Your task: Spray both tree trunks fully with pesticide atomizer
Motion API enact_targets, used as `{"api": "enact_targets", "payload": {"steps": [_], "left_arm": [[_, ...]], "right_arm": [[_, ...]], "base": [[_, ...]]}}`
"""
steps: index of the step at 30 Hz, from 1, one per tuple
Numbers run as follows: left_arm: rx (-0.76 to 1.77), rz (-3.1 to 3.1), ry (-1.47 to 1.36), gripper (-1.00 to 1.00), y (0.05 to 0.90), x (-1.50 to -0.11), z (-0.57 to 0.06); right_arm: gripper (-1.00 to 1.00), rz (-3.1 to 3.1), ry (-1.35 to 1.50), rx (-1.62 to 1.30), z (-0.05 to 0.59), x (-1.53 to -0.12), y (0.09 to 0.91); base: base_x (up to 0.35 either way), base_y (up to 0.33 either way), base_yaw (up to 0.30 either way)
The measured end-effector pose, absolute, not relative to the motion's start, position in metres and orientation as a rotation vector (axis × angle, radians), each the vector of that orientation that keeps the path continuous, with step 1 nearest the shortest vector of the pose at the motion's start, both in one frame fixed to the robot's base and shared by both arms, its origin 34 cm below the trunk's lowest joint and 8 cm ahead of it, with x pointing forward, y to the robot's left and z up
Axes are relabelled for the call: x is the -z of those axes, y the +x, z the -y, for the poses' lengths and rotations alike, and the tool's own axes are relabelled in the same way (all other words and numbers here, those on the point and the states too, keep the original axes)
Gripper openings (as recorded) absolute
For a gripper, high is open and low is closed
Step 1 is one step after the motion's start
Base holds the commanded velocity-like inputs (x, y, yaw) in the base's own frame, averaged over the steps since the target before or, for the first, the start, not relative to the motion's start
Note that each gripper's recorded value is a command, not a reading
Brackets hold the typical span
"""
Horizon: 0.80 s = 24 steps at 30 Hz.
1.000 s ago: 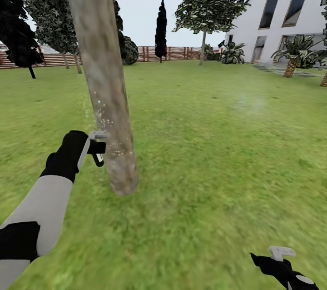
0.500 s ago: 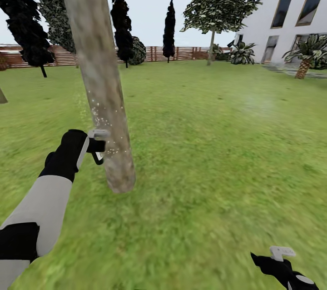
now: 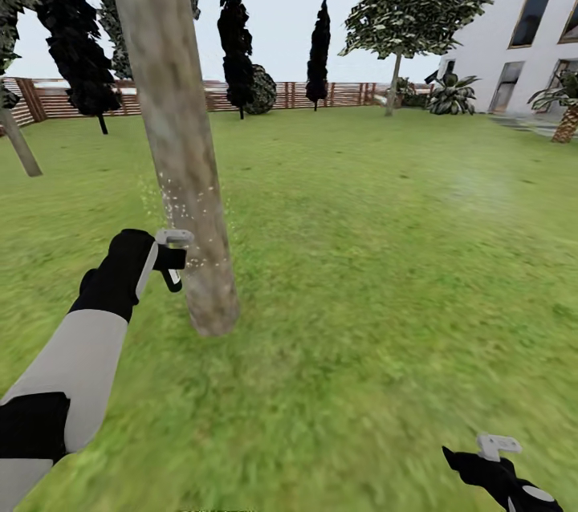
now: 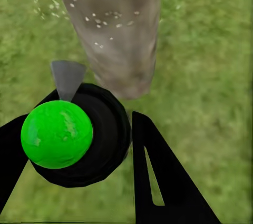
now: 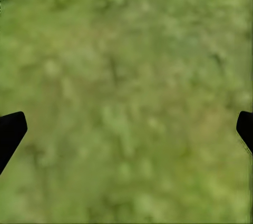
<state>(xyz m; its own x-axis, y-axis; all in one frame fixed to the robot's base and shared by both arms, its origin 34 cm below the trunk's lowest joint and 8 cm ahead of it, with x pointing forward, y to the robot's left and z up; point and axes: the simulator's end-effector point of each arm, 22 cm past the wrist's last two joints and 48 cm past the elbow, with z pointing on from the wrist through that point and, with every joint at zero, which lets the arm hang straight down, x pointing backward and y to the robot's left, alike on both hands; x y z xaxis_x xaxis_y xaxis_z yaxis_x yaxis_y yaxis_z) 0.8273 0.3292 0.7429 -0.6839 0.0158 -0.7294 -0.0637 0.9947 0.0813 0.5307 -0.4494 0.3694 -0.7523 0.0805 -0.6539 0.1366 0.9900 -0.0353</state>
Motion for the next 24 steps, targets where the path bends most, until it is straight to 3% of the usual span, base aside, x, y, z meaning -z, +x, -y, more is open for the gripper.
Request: {"api": "enact_targets", "payload": {"steps": [10, 21, 24], "left_arm": [[-0.132, -2.322, -0.033, -1.00, 0.827, -0.742, -0.330], [-0.133, -2.326, -0.036, -1.00, 0.826, -0.741, -0.331], [-0.124, -2.417, -0.033, -1.00, 0.809, -0.687, -0.330]], "right_arm": [[1.00, -2.426, 0.151, 0.104, 0.449, -0.369, 0.531], [1.00, -2.426, 0.151, 0.104, 0.449, -0.369, 0.531], [1.00, -2.426, 0.151, 0.104, 0.449, -0.369, 0.531]], "base": [[0.000, -0.273, 0.270], [0.000, -0.273, 0.017], [0.042, -0.240, 0.000]]}}
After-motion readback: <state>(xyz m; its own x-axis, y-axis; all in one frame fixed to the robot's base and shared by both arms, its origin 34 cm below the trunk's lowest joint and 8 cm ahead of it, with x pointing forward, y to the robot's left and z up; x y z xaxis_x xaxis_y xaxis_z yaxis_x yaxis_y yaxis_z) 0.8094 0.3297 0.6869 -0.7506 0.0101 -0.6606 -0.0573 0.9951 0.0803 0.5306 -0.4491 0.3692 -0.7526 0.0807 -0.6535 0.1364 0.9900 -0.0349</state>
